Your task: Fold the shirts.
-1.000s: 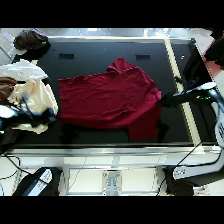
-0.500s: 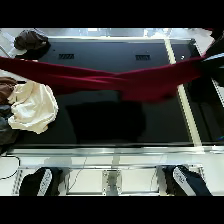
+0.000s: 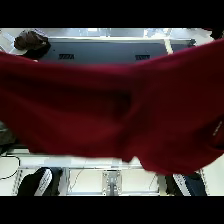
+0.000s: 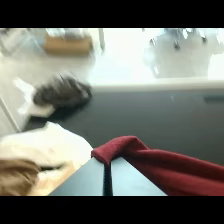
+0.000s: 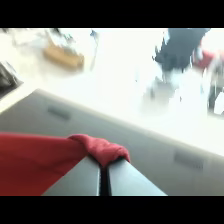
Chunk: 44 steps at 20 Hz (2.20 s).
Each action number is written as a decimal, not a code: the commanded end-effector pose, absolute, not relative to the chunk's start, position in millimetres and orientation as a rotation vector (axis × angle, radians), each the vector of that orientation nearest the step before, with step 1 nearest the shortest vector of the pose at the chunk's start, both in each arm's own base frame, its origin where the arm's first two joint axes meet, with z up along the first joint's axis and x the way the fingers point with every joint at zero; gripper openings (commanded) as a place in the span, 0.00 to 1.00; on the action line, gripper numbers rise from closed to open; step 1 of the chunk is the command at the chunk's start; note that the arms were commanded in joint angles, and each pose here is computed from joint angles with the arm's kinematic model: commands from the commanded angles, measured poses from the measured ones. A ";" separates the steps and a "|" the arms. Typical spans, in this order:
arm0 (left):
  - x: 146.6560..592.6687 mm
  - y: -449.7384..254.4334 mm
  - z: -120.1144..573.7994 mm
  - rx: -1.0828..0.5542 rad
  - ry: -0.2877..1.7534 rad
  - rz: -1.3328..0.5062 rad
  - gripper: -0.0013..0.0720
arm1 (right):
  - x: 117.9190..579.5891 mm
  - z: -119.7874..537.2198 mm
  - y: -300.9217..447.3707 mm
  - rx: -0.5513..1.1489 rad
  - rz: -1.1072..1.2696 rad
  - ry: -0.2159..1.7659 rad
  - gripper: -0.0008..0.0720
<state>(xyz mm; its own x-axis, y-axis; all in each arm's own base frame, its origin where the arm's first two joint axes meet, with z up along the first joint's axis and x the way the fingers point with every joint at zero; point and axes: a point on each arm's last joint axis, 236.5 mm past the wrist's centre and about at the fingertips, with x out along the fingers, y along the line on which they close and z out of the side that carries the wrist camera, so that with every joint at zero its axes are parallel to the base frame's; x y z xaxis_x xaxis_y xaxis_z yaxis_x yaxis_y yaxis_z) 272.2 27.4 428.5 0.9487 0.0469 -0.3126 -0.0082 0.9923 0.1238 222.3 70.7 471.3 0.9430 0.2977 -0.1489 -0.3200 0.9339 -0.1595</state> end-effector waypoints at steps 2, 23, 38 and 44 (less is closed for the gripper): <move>353.7 6.4 300.0 0.001 0.747 -0.198 0.03 | 311.8 329.6 38.2 0.030 0.384 0.582 0.03; 569.3 22.2 23.9 0.319 0.978 0.062 0.03 | 598.5 39.9 29.1 0.062 0.258 0.849 0.02; 449.9 -5.6 -48.4 0.279 1.289 -0.008 0.03 | 427.2 -81.5 20.2 -0.106 0.276 1.439 0.02; 423.9 -14.4 -64.4 0.224 1.391 -0.030 0.07 | 427.1 -94.8 29.3 -0.040 0.249 1.425 0.09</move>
<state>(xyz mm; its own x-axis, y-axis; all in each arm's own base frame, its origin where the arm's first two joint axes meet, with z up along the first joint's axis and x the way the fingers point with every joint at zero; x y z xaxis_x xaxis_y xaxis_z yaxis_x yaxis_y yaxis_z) 438.6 -10.5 -57.5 0.2377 0.1269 -0.9630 0.1559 0.9736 0.1668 431.2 25.1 -88.1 0.1306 0.1349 -0.9822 -0.2230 0.9693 0.1035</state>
